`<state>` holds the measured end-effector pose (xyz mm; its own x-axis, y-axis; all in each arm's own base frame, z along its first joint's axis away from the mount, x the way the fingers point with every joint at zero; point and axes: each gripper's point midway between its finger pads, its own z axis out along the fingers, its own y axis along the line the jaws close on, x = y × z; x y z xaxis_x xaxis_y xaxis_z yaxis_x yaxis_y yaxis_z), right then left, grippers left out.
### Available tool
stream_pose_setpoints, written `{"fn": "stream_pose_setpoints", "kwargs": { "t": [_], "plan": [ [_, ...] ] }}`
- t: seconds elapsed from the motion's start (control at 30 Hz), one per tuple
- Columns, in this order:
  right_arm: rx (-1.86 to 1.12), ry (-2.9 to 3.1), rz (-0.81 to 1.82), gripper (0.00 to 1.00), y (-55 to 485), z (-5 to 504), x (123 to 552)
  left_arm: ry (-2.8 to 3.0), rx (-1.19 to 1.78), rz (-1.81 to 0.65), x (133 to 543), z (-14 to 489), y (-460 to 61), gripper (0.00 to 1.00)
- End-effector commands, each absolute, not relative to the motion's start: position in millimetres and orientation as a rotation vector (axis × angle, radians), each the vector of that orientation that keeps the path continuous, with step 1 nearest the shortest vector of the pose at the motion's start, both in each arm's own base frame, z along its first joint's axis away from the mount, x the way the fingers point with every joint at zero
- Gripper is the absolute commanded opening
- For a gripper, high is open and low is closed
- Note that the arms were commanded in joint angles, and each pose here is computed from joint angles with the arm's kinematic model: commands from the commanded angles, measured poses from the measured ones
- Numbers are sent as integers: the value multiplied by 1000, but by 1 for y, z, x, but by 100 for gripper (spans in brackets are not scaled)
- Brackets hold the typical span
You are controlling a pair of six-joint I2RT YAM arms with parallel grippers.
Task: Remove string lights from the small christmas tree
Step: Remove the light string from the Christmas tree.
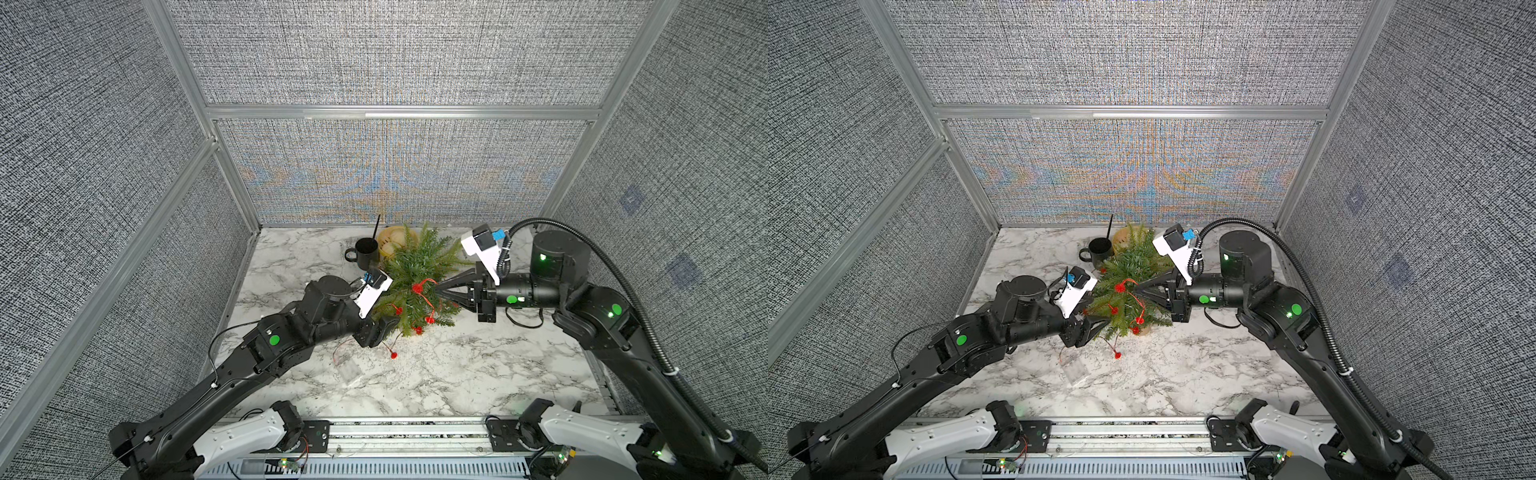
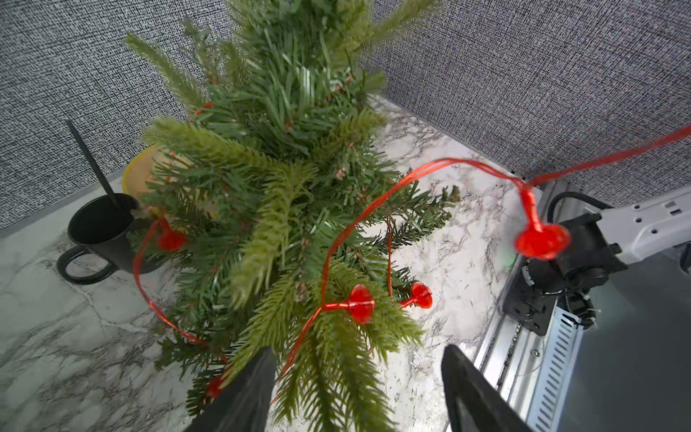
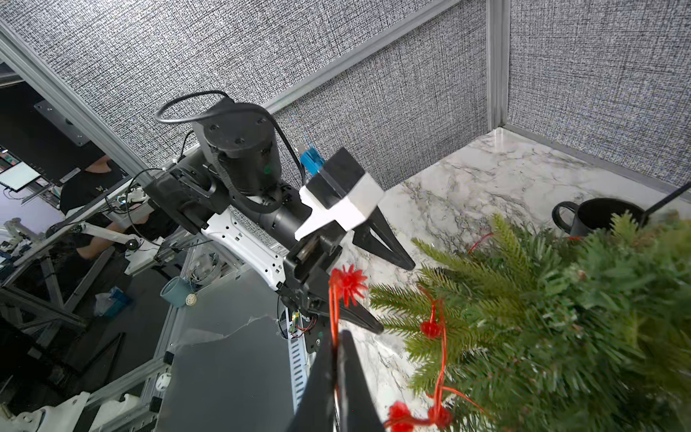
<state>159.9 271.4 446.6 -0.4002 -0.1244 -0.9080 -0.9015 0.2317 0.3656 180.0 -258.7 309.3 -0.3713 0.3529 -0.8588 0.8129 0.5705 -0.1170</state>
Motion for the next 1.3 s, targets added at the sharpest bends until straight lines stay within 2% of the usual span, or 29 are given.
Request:
{"fn": "stream_pose_setpoints", "kwargs": {
  "t": [0.0,0.43,0.6,0.9,1.27],
  "plan": [
    [-981,1684,1233,0,277,458,161,1936,857,-614,194,317,-251,69],
    [-1007,1588,1257,0,318,497,184,1868,779,-581,198,326,-238,71],
    [-1039,1548,1261,0,333,508,185,1895,636,-453,214,325,-214,69],
    [-1056,1501,1284,0,366,515,204,1917,544,-433,213,317,-194,70],
    [-1034,1421,1358,0,397,540,227,1942,587,-448,215,311,-206,73]
  ]
}}
